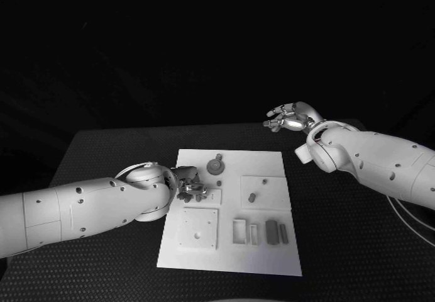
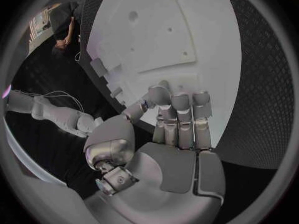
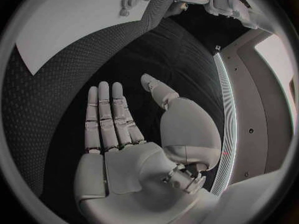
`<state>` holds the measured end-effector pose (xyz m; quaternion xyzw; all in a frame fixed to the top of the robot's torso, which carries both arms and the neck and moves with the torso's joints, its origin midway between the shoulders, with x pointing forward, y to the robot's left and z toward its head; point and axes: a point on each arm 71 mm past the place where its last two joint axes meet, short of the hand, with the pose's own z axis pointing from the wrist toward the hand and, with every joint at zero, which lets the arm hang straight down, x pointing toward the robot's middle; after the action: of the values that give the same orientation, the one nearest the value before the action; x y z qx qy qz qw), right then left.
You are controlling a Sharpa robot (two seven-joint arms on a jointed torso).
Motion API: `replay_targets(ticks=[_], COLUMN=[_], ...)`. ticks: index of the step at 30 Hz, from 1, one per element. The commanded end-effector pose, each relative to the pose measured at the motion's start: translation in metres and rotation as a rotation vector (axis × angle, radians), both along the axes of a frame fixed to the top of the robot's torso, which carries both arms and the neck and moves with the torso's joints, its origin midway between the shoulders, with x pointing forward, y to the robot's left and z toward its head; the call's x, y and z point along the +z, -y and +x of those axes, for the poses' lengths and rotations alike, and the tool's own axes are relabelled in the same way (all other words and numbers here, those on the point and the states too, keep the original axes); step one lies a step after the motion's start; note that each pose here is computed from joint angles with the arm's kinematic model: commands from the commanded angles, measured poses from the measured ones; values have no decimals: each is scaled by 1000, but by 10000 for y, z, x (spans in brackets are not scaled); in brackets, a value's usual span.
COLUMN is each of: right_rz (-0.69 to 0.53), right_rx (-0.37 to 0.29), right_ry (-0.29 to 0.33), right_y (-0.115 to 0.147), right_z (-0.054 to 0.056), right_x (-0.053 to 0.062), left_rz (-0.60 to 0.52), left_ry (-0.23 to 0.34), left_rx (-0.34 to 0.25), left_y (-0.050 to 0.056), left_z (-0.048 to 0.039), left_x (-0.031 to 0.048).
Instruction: Assemble the parts on the task board
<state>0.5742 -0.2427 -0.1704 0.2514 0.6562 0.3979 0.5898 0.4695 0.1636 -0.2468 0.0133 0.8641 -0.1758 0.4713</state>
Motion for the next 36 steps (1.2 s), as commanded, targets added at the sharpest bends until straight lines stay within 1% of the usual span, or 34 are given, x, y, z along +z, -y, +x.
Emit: replay_targets(ticks=[1, 6, 15, 36], right_rz=[-2, -2, -2, -1], right_rx=[18, 18, 18, 19], right_ry=[-1, -1, -2, -2], right_y=[-21, -18, -14, -20], right_z=[-5, -5, -5, -4], right_x=[1, 1, 0, 0], left_rz=[14, 15, 20, 34], left_ry=[-1, 2, -5, -24], left_rx=[7, 16, 12, -15], left_y=[-10, -27, -26, 34], left_z=[-7, -3, -11, -38], left_x=[-20, -19, -23, -39])
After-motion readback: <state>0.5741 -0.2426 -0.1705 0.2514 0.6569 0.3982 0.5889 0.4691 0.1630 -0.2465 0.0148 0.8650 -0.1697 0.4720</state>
